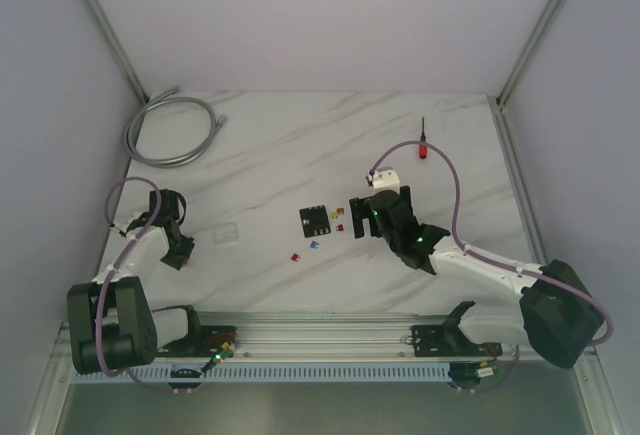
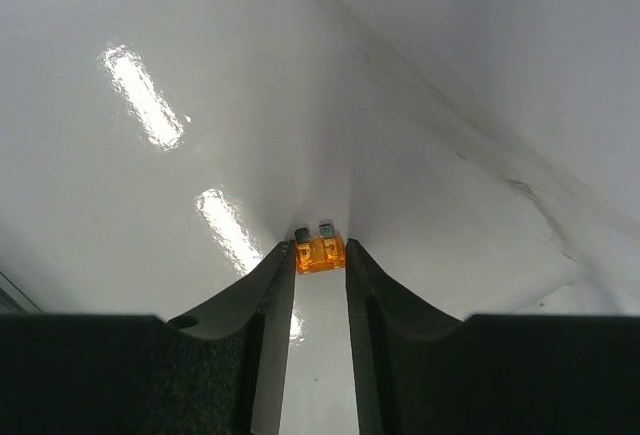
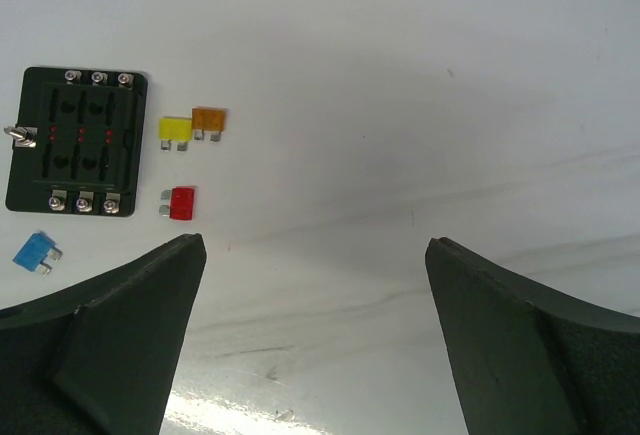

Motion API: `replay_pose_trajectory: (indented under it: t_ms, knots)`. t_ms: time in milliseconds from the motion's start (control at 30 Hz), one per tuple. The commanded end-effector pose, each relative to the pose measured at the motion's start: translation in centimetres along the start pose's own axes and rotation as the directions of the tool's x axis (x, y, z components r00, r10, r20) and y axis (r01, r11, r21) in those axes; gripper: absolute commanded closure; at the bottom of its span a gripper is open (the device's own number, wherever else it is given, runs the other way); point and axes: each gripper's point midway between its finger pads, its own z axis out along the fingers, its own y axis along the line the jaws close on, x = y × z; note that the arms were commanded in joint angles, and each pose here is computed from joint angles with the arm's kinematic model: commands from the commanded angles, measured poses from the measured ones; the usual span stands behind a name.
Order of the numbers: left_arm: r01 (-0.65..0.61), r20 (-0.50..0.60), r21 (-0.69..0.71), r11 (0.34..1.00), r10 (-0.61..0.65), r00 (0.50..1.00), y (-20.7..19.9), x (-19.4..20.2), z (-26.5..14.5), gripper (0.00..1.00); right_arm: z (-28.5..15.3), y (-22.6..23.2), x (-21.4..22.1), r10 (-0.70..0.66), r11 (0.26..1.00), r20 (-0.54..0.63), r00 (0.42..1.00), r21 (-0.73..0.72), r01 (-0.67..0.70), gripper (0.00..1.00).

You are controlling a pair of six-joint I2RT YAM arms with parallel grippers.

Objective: Snap on the fuse box
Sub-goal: Move the fuse to the center of the board.

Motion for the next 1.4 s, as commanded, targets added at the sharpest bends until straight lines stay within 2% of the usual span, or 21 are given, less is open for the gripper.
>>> replay_pose_trajectory:
  t_ms: [0, 333, 700, 900, 1100, 1200, 1367]
  knots:
    - [-0.017, -0.156, -0.035, 0.999, 0.012, 0.988, 1.8, 4.1, 0.6, 0.66, 0.1, -0.3, -0.2, 0.0, 1.0, 0.027, 1.0, 0.024, 0.0, 0.0]
    - [-0.044, -0.182, 0.041, 0.998, 0.051, 0.982, 0.0, 5.5, -0.5, 0.74, 0.1, -0.3, -0.2, 0.0, 1.0, 0.028, 1.0, 0.025, -0.001, 0.0]
    - [-0.091, -0.238, 0.201, 0.975, 0.138, 0.961, -2.3, 11.2, -4.8, 0.74, 0.6, 0.0, 0.3, -0.004, 1.0, 0.003, 1.0, 0.02, 0.004, 0.0]
    - [-0.153, -0.205, 0.226, 0.962, 0.201, 0.958, -3.5, 12.9, -5.5, 0.63, 1.2, 0.1, 0.8, -0.014, 0.999, -0.035, 0.999, 0.034, 0.015, 0.0]
    - [-0.228, -0.148, 0.264, 0.937, 0.273, 0.95, -5.0, 12.2, -6.4, 0.58, 1.7, 0.4, 1.4, -0.02, 0.999, -0.071, 0.997, 0.032, 0.023, 0.0]
    - [-0.274, -0.106, 0.275, 0.922, 0.312, 0.944, -5.1, 11.4, -7.1, 0.52, 1.8, 0.5, 1.5, -0.02, 0.999, -0.071, 0.997, 0.028, 0.023, 0.0]
    - [-0.361, 0.002, 0.206, 0.91, 0.368, 0.93, -3.7, 8.9, -7.3, 0.44, 2.0, 0.6, 1.7, -0.021, 1.0, -0.067, 0.998, 0.021, 0.022, 0.0]
